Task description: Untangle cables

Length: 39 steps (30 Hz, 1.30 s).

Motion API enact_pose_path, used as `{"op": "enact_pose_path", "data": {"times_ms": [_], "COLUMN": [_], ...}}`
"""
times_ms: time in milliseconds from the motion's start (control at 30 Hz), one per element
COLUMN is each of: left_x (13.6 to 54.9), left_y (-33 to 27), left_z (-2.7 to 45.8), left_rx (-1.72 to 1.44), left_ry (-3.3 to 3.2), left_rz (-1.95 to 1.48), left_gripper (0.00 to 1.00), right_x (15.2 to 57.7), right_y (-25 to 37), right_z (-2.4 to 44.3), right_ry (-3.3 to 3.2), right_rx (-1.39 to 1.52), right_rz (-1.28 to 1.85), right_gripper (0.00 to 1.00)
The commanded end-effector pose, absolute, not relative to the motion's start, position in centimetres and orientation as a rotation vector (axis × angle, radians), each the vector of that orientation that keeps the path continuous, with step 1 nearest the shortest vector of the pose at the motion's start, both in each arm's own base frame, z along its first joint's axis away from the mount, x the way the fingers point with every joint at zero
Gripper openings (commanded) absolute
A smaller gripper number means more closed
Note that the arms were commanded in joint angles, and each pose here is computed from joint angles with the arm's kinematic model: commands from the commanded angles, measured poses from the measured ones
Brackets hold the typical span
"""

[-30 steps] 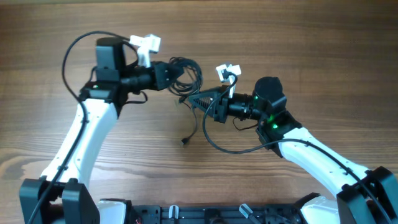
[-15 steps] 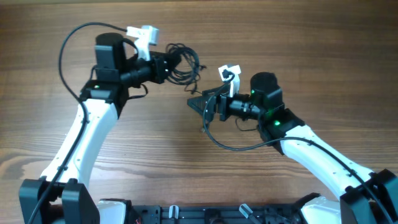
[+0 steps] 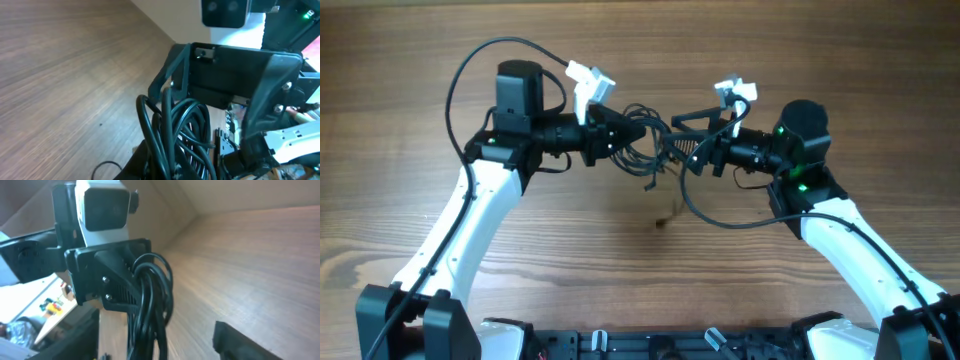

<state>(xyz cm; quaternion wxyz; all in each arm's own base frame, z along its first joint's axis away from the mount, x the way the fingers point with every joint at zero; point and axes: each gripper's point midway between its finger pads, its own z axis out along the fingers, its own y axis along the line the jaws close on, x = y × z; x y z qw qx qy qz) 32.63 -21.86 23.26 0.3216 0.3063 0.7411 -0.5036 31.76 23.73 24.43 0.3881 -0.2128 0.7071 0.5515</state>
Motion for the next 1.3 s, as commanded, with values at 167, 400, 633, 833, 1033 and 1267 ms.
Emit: {"op": "enact_pose_path", "data": {"times_ms": [167, 400, 633, 833, 1033, 1267], "left_x": [31.5, 34.5, 34.1, 35.5, 35.9, 37.9], "left_y": [-23.2, -17.9, -20.4, -22.3, -22.5, -18.1], "left_z": [24.3, 25.8, 21.5, 20.0, 18.6, 18.7], "left_rx": [0.881, 0.357, 0.032, -0.165, -0.202, -0.33], "left_ry": [1.893, 2.091, 2.384, 2.411, 2.407, 2.325], "left_rz": [-1.337, -1.462, -1.348, -1.097, -0.865, -0.597], "left_gripper": [0.17, 0.4, 0.45, 0.49, 0.04, 0.04], "right_x": [30.5, 34.4, 35.7, 35.4, 35.2, 34.7], "right_y": [25.9, 24.4, 23.6, 23.9, 24.1, 23.7], "right_z": [23.4, 23.2, 23.1, 22.7, 22.7, 20.0], "right_ry": [1.853, 1.937, 1.958, 1.977, 1.98, 2.067], "right_rx": [-0.577, -0.172, 0.022, 0.02, 0.013, -0.076], "right_rz": [1.461, 1.405, 1.407, 1.41, 1.414, 1.301], "right_gripper": [0.08, 0.04, 0.04, 0.04, 0.05, 1.0]}}
